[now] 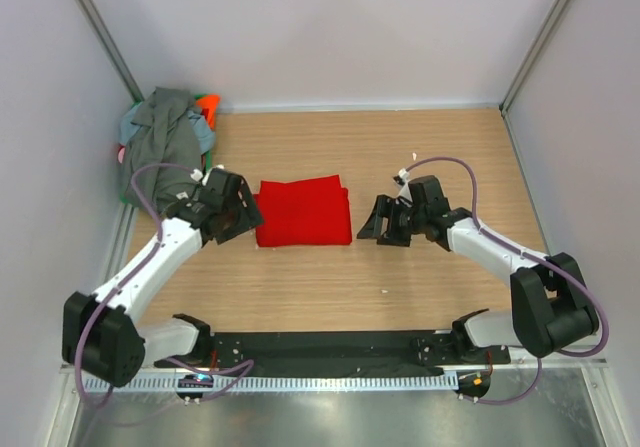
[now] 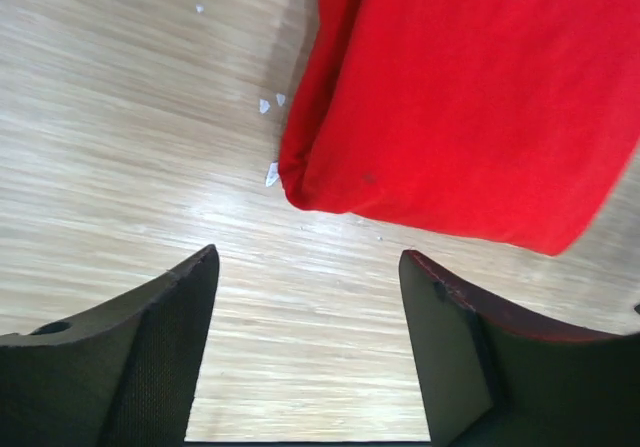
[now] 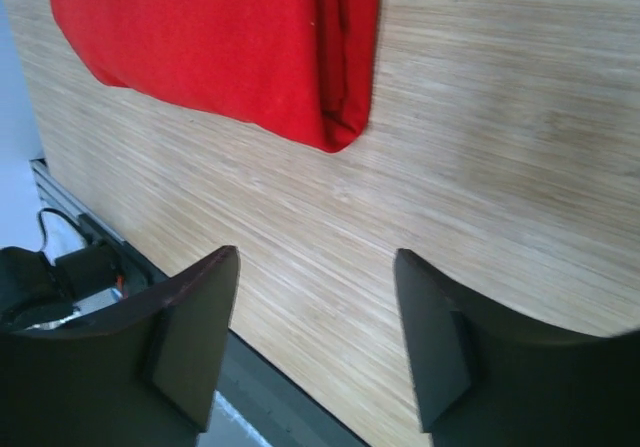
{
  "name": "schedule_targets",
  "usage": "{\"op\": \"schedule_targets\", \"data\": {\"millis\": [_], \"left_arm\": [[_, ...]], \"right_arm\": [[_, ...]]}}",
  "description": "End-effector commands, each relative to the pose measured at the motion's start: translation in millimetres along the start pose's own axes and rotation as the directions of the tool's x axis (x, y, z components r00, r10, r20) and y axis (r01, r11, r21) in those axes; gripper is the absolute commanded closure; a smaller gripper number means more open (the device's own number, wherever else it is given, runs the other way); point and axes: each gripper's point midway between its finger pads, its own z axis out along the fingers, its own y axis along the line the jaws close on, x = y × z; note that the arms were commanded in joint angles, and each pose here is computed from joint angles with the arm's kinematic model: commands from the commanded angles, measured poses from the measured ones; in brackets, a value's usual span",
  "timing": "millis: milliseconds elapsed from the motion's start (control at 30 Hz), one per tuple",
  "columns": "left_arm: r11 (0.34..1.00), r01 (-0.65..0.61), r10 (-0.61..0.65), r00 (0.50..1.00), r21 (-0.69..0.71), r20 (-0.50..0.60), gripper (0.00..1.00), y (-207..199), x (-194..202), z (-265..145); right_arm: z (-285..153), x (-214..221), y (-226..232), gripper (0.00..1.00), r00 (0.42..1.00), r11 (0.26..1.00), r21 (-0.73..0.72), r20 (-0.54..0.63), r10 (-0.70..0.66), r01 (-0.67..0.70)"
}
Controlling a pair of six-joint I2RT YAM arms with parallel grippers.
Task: Fold and stack the t-shirts
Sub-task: Fold the tshirt
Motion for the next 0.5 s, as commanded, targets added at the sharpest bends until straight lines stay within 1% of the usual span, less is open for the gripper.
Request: {"op": "schedule_targets", "data": {"millis": [0,33,67,100,133,167,200,267,300,333,400,467], "left_arm": [[0.997,-0.054,0.049,0.996,0.063,0.072,0.3,-2.1,-12.9,-33.1],[0.993,-0.055,0.048,0.997,0.103,0.067,0.34,-6.0,-7.8,-30.9],[0.987,-0.054,0.043,0.996,0.151,0.075,0.42,-13.3,-7.4,-31.1],[0.973,-0.053,0.031,0.995,0.226,0.099,0.47,-28.0,-12.1,-32.2],[0.959,-0.051,0.036,0.998,0.278,0.058,0.51,-35.4,-1.5,-28.5],[0.949,-0.051,0.038,0.998,0.31,0.049,0.56,-41.5,0.5,-26.5],[0.944,-0.049,0.036,0.998,0.327,0.045,0.57,-47.3,0.4,-18.3],[0.943,-0.047,0.039,0.999,0.33,0.031,0.59,-50.8,1.9,-9.3],[0.941,-0.051,0.042,0.999,0.336,0.034,0.59,-54.3,-0.2,-4.5],[0.944,-0.05,0.047,0.999,0.326,0.016,0.6,-54.5,2.8,5.2],[0.94,-0.053,0.049,0.999,0.337,0.021,0.61,-60.3,0.5,15.5],[0.948,-0.052,0.052,0.999,0.313,0.006,0.62,-59.3,2.9,33.1]], "right_arm": [[-3.3,-15.6,31.4,0.34,0.999,0.994,-0.104,0.038,-0.022,0.025],[-1.0,-20.7,40.9,0.39,0.998,0.99,-0.138,0.053,-0.023,0.03],[0.8,-20.2,49.1,0.46,0.999,0.986,-0.164,0.045,-0.028,0.035],[6.2,-25.7,56.2,0.63,0.998,0.984,-0.172,0.045,-0.037,0.044],[11.1,-23.6,65.3,0.72,0.998,0.982,-0.181,0.034,-0.058,0.063],[15.3,-25.9,70.1,0.77,0.997,0.981,-0.181,0.033,-0.066,0.071],[24.3,-31.9,76.4,0.85,0.997,0.98,-0.184,0.024,-0.074,0.077],[35.2,-33.4,85.6,0.88,0.996,0.977,-0.195,0.001,-0.085,0.084],[37.7,-41.4,96.1,0.89,0.995,0.972,-0.216,0.004,-0.095,0.093],[49.9,-41.9,92.1,0.9,0.996,0.975,-0.208,-0.017,-0.088,0.083],[56.3,-50.8,101.0,0.91,0.994,0.969,-0.229,-0.015,-0.104,0.098],[72.1,-51.6,92.5,0.91,0.993,0.972,-0.21,-0.037,-0.112,0.102]]}}
